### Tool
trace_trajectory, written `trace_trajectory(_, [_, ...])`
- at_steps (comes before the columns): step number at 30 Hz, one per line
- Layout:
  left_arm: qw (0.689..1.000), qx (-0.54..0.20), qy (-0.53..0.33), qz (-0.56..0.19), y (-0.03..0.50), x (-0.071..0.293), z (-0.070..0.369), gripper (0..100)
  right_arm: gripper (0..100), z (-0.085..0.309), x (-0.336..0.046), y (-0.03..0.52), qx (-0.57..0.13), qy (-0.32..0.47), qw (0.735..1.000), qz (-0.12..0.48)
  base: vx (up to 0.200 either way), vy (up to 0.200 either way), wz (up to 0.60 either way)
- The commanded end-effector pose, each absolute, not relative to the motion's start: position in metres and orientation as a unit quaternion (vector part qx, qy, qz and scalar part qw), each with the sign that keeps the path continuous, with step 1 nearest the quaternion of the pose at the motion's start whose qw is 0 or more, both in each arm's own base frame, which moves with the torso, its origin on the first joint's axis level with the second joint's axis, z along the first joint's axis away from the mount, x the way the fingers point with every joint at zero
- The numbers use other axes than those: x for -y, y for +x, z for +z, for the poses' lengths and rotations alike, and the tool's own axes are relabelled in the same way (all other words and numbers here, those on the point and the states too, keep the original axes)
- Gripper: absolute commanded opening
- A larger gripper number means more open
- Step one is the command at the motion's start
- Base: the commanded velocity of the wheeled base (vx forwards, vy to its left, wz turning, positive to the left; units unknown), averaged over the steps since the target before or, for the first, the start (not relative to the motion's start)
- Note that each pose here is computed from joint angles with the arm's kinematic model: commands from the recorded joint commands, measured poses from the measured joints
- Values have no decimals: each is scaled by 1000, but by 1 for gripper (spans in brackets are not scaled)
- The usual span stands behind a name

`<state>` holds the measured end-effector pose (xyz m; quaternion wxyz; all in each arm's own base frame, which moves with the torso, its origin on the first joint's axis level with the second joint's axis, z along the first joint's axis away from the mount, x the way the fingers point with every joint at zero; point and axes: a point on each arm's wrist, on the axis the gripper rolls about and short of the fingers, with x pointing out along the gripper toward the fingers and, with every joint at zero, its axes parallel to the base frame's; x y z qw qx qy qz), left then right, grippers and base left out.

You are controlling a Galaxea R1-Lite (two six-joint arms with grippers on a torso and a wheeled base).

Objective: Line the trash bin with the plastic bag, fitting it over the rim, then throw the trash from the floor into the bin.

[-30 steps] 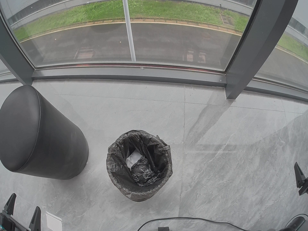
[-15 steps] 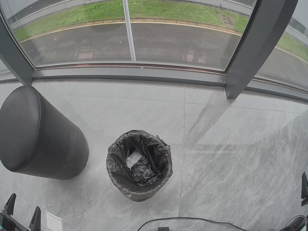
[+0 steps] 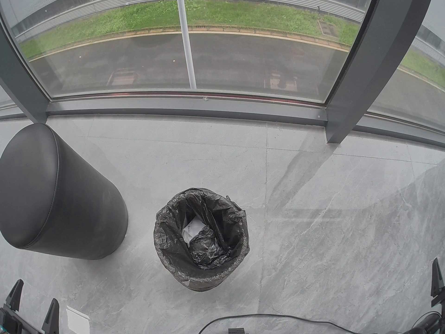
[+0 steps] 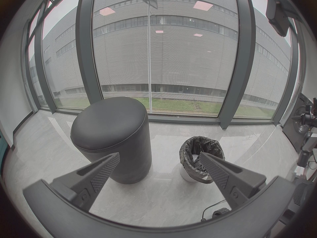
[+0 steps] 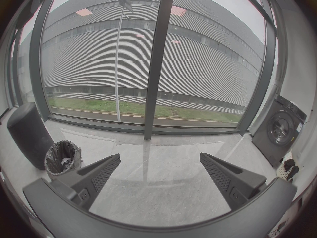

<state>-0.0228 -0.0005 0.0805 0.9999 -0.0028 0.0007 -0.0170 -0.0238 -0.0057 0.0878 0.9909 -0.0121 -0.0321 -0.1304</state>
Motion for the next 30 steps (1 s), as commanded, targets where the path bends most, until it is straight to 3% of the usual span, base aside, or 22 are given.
trace_trajectory(1, [1000, -1, -3, -17, -23, 1, 75, 100, 100, 83, 5, -24, 32, -13, 993, -111, 0, 0, 0])
trace_trajectory(10, [1000, -1, -3, -17, -23, 1, 75, 100, 100, 81, -2, -24, 22, -23, 998, 49, 0, 0, 0])
trace_trajectory(14, [1000, -1, -3, -17, -23, 1, 75, 100, 100, 82, -2, -24, 20, -29, 998, 47, 0, 0, 0])
trace_trajectory(18, [1000, -1, -3, -17, -23, 1, 75, 100, 100, 80, 0, -23, 18, -28, 999, -8, 0, 0, 0])
trace_trajectory(30, [1000, -1, -3, -17, -23, 1, 75, 100, 100, 75, 0, -23, -1, -12, 1000, 2, 0, 0, 0])
